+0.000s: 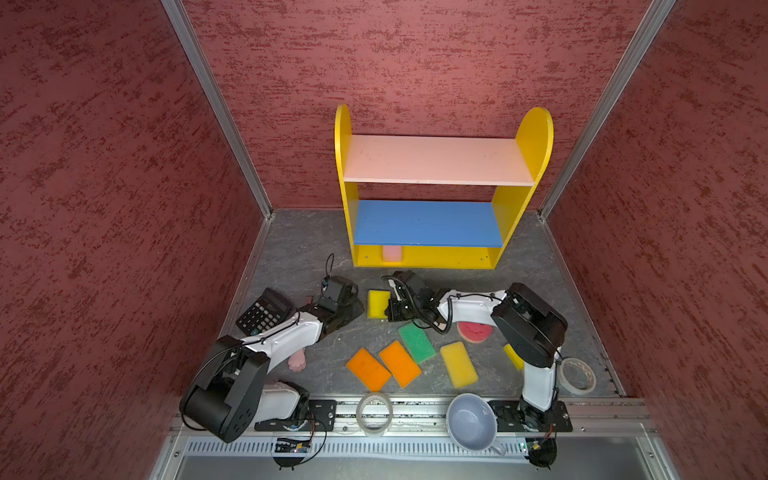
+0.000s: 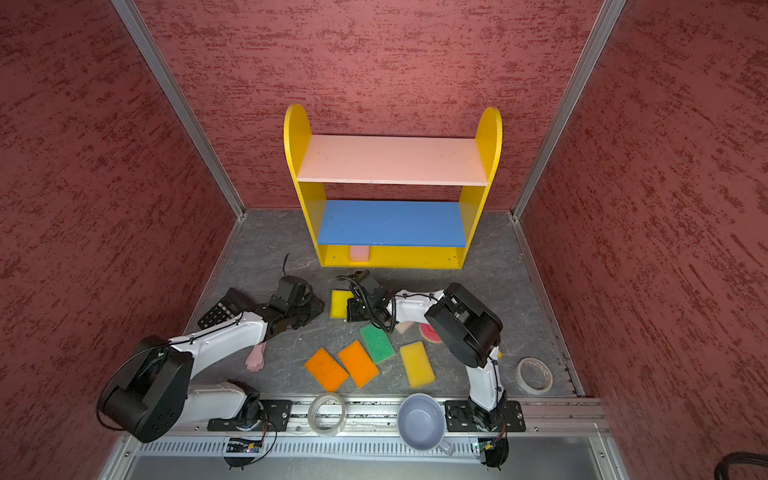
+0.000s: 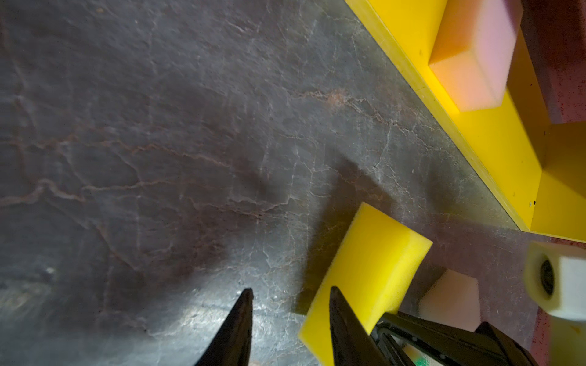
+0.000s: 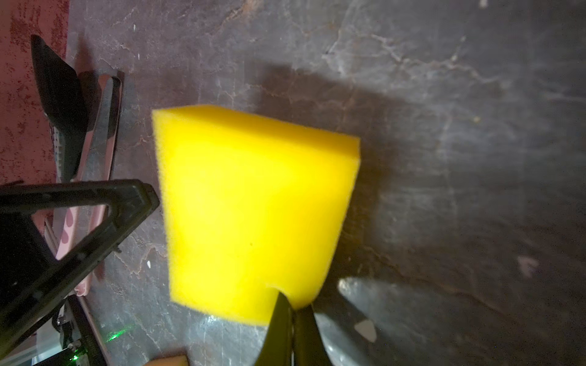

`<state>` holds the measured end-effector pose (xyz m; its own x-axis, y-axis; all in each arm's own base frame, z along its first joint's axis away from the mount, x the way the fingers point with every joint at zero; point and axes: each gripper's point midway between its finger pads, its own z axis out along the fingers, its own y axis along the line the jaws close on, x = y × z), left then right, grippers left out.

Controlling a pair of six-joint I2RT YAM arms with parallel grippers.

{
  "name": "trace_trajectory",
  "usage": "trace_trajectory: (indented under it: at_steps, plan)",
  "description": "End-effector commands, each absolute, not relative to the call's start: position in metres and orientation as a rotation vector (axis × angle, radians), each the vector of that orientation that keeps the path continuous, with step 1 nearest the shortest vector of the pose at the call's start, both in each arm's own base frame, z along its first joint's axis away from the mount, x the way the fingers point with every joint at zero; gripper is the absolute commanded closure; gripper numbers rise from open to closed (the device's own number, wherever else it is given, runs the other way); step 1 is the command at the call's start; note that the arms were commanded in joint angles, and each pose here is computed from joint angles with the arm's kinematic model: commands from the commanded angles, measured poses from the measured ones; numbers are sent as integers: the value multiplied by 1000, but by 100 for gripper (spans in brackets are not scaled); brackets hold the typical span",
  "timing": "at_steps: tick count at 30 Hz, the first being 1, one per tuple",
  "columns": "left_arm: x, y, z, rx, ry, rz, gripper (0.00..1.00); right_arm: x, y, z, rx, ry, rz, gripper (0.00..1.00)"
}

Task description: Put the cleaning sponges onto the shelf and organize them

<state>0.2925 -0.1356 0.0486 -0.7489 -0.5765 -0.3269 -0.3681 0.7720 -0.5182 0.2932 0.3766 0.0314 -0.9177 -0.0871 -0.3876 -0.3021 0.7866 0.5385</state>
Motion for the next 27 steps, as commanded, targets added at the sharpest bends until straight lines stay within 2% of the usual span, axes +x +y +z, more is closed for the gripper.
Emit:
trace_trajectory:
  at_steps: [1,8,15,27]
  plan:
    - [295,-134,52,-713,2471,-604,59,310,371,54,-329,2554,783,100]
    - [295,-126,59,-721,2452,-596,58,341,318,82,-332,2454,519,100]
    - [292,-117,64,-734,2435,-566,55,380,252,90,-191,2394,395,100]
    - [286,-114,59,-770,2443,-554,53,428,227,85,-79,2292,333,100]
